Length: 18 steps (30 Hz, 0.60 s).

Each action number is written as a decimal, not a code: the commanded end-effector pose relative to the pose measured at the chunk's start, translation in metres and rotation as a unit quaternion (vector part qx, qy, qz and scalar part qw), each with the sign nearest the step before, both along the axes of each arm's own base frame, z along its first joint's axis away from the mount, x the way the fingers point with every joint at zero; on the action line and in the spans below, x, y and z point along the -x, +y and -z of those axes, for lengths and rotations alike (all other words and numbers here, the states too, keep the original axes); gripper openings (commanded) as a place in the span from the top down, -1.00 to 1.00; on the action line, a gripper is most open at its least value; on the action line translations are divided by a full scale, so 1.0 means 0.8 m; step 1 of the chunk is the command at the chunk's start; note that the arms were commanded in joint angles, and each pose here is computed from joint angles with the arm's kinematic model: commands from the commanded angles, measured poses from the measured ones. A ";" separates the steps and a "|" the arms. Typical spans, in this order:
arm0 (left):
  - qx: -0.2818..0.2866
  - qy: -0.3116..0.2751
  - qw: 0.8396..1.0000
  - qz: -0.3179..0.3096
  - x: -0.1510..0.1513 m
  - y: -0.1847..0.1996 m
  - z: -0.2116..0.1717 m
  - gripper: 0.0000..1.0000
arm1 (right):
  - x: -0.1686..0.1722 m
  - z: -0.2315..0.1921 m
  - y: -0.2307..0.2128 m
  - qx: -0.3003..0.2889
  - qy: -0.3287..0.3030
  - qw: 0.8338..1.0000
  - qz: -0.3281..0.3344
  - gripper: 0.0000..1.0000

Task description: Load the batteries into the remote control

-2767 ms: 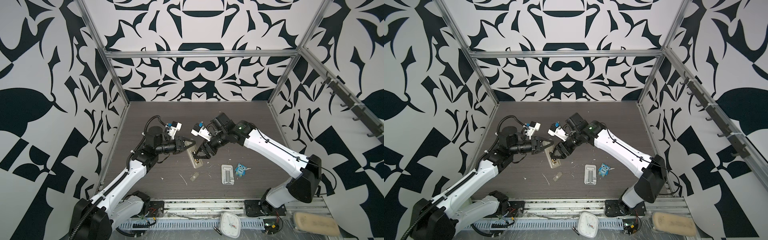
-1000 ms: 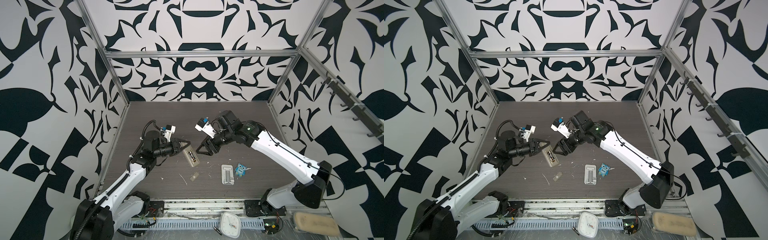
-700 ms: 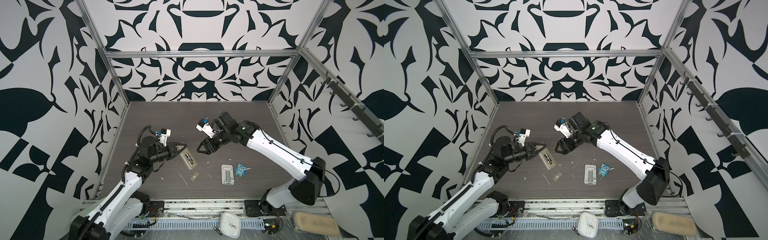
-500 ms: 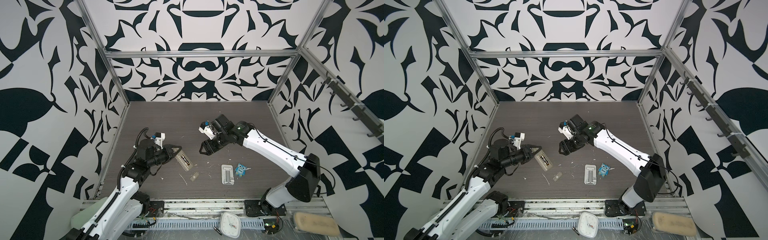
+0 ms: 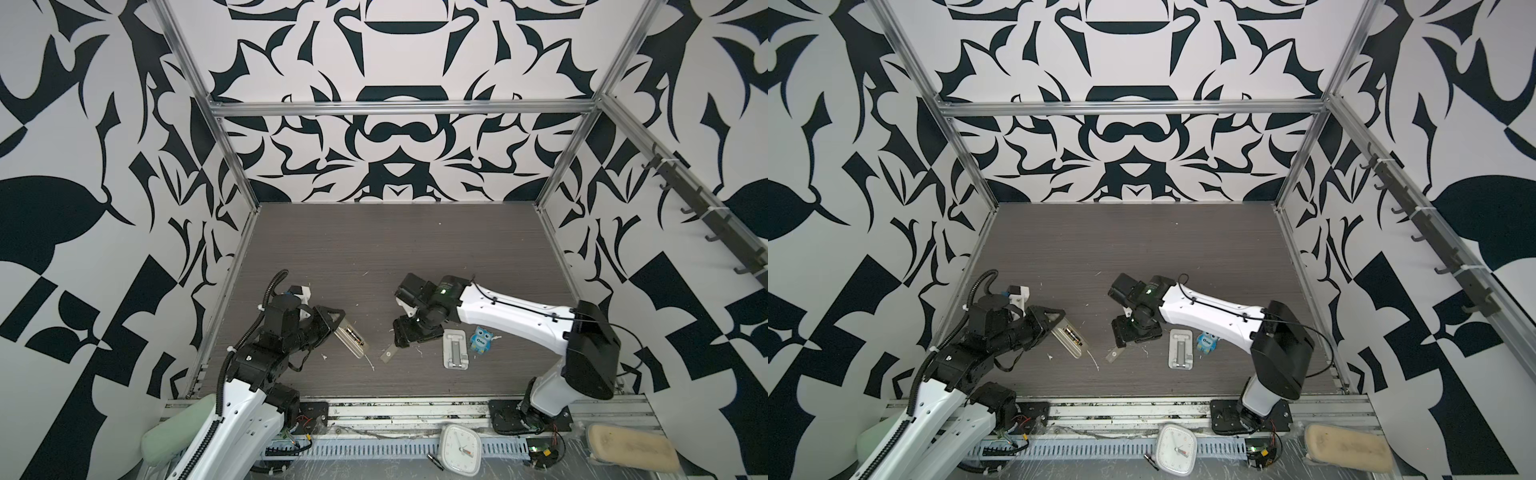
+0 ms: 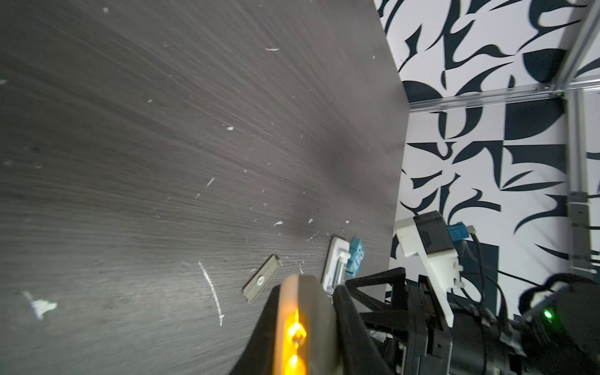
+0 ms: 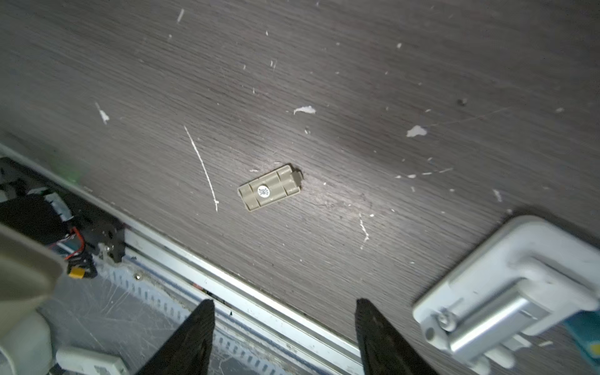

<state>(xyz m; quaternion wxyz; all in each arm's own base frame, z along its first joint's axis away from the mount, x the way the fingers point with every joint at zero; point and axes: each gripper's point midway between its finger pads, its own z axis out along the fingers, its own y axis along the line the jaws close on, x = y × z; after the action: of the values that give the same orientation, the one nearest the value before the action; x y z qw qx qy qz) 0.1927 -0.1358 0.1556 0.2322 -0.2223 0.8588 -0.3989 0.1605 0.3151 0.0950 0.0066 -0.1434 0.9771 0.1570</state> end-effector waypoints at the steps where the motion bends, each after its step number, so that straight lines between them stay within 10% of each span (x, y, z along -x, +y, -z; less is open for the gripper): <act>1: -0.016 0.021 1.000 -0.009 0.011 0.010 0.025 1.00 | -0.014 0.020 0.018 0.010 -0.022 0.997 0.069 -0.40; 18: -0.038 0.013 0.998 0.039 -0.016 -0.008 0.093 1.00 | -0.032 0.070 0.026 0.051 -0.020 0.990 0.132 -0.25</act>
<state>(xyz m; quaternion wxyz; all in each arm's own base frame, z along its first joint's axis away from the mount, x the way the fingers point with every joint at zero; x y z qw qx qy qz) 0.1919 -0.1341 0.0696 0.1824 -0.2261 0.8898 -0.3519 0.1766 0.3308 0.0270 0.0172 -0.0319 0.9947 0.0959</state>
